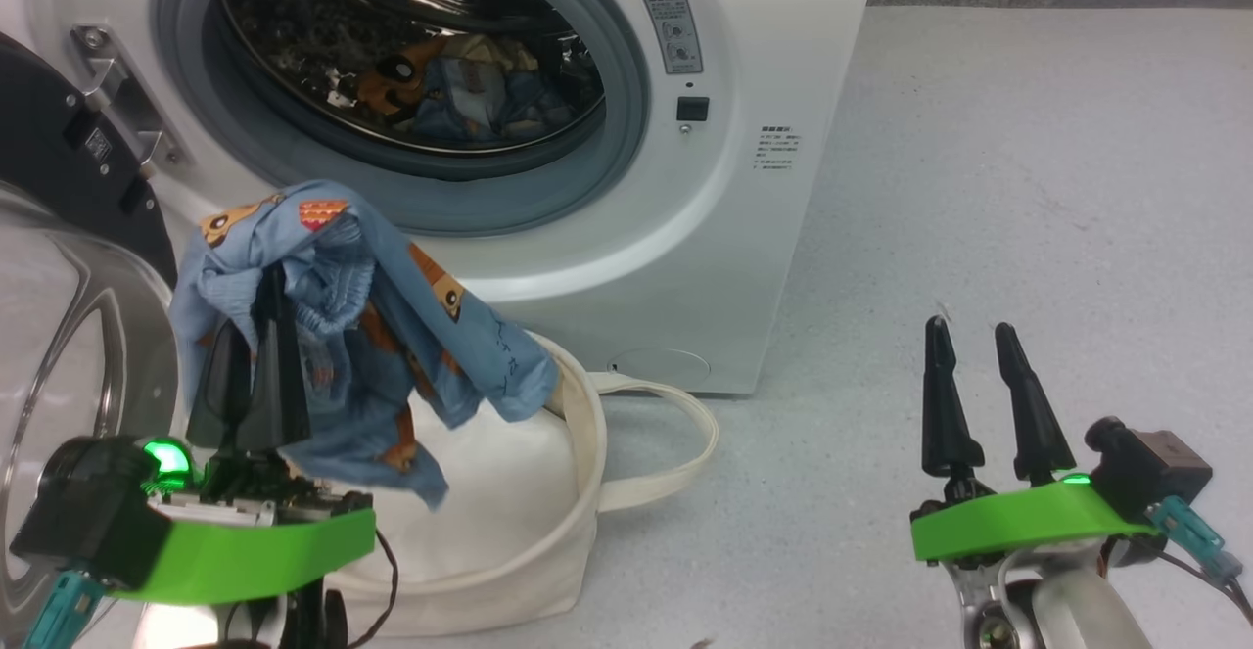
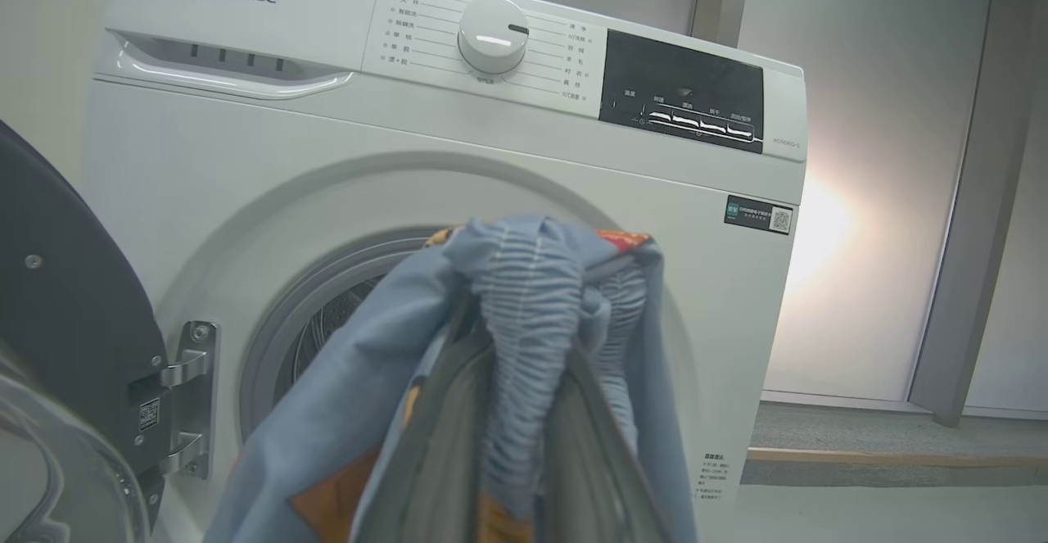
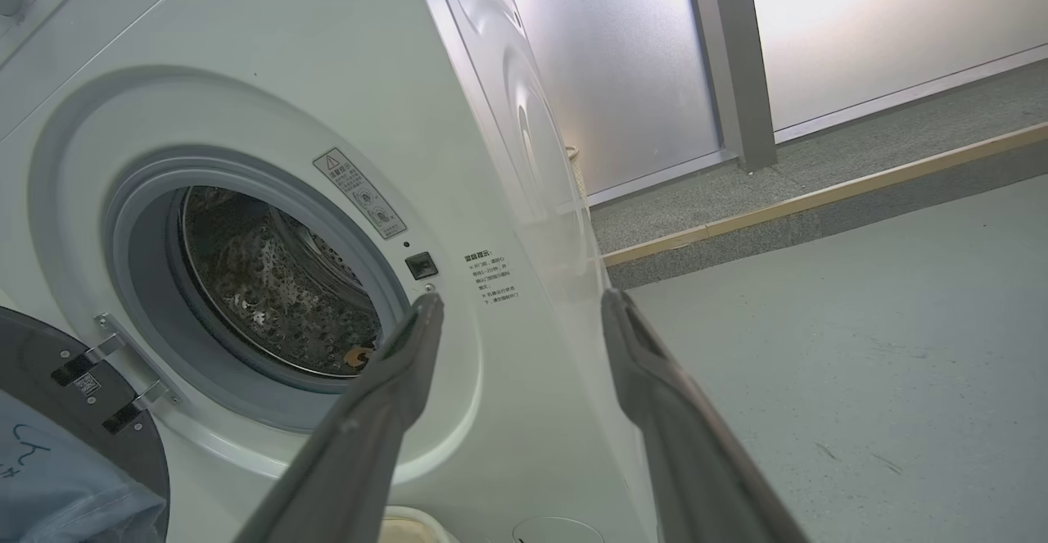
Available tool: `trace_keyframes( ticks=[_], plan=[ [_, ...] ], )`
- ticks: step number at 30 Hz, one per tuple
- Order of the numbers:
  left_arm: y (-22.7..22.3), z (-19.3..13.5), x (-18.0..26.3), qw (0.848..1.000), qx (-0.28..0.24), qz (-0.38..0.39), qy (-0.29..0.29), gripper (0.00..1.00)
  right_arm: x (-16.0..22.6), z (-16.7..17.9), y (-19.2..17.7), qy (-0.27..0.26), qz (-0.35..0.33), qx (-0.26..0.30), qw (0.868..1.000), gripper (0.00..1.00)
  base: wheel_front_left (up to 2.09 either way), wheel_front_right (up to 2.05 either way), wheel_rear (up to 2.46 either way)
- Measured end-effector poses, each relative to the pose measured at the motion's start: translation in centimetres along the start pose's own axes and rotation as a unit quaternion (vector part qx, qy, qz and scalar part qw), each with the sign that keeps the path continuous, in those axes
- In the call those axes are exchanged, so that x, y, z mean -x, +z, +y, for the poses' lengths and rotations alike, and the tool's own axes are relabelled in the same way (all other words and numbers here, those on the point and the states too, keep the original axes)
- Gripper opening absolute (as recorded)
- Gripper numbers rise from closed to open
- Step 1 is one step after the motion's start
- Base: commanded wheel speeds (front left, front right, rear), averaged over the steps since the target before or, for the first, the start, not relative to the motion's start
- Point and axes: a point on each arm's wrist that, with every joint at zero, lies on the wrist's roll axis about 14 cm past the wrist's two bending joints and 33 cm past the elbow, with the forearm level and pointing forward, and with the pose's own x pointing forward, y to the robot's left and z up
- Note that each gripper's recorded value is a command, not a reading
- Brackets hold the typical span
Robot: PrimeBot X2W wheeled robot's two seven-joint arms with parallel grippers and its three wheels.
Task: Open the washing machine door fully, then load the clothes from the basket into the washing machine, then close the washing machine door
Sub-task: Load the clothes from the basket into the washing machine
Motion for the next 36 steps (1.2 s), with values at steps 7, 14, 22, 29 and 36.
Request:
trace_keyframes(
  ticks=[7, 14, 22, 29, 36],
  plan=[
    [-1.1, -0.3, -0.3, 1.000, 0.006, 0.011, -0.004, 0.00, 0.1, -0.4, -0.5, -0.007, 0.007, -0.001, 1.000, 1.00, 0.00, 0.00, 0.00],
    [-3.8, -0.5, -2.3, 0.999, 0.014, 0.029, -0.011, 0.00, -0.6, -1.5, -1.9, -0.019, 0.023, -0.002, 1.000, 1.00, 0.00, 0.00, 0.00],
    [-7.9, 0.1, -7.8, 0.999, 0.017, 0.029, -0.015, 0.00, -3.2, -3.2, -3.4, -0.026, 0.032, 0.007, 0.999, 1.00, 0.00, 0.00, 0.00],
    [-14.2, 0.1, -13.2, 0.998, 0.015, 0.050, -0.020, 0.00, -4.4, -6.0, -5.8, -0.052, 0.055, 0.013, 0.997, 1.00, 0.00, 0.00, 0.00],
    [-21.7, -0.7, -18.7, 0.995, 0.000, 0.086, -0.043, 0.00, -5.3, -8.8, -7.9, -0.077, 0.075, 0.019, 0.994, 1.00, 0.00, 0.00, 0.00]
  ],
)
